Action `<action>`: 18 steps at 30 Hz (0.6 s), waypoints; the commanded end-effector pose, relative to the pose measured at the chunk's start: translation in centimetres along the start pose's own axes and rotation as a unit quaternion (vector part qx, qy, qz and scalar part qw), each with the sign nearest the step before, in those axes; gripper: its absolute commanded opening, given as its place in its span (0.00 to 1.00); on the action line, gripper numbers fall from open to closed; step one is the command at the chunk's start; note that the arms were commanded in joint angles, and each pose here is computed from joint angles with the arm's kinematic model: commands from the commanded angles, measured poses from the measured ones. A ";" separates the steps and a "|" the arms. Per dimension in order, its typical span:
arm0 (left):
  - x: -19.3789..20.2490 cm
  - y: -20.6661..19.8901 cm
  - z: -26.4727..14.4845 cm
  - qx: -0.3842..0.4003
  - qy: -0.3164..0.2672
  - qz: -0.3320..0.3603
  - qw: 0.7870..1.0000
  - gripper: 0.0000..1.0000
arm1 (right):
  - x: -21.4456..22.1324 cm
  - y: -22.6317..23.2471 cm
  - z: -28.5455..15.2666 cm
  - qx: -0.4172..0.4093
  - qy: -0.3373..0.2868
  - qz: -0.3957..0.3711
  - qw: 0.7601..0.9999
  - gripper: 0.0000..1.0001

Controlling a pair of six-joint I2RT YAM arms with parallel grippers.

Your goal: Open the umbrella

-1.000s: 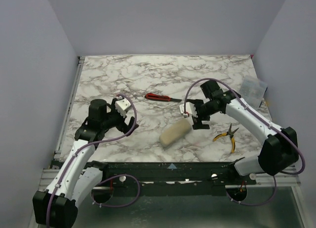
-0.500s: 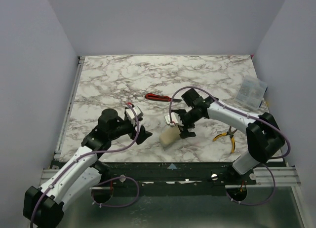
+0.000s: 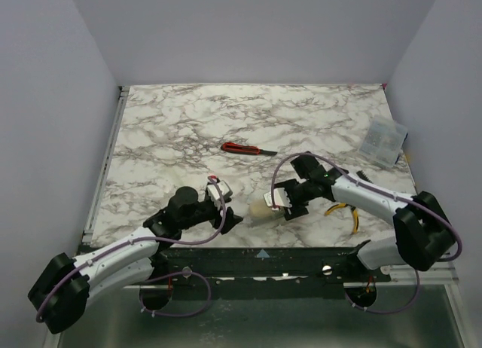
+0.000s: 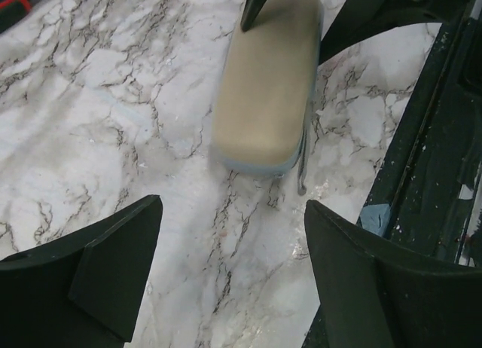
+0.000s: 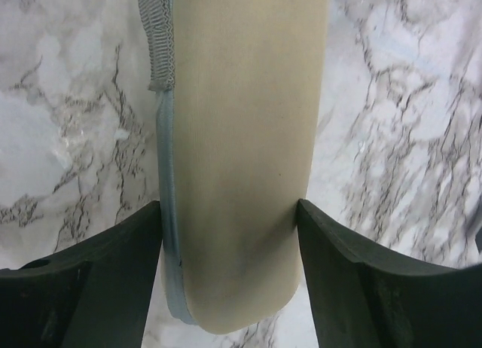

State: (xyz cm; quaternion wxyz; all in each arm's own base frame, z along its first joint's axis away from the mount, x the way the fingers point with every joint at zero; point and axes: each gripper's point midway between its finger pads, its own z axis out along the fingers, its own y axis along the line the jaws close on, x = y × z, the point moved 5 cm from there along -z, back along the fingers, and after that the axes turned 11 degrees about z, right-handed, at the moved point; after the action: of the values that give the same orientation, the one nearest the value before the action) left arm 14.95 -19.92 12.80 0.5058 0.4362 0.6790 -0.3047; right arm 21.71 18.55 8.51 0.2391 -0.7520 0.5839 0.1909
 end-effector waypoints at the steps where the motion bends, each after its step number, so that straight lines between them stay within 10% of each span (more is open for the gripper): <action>1: -1.6 0.9 1.2 -0.044 -0.056 -0.003 0.997 0.77 | 3.1 1.8 -1.0 0.038 0.062 0.012 0.997 0.74; 18: 0.6 -0.4 4.3 -0.005 -0.043 0.074 0.996 0.67 | 0.9 1.1 -3.4 0.050 0.024 0.093 0.994 0.99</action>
State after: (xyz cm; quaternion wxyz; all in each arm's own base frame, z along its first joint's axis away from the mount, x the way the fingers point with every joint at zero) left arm 16.14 -23.27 10.77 0.5267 0.4619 0.6530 -0.2878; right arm 20.78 15.34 10.56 0.2677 -0.7039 0.6414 0.1468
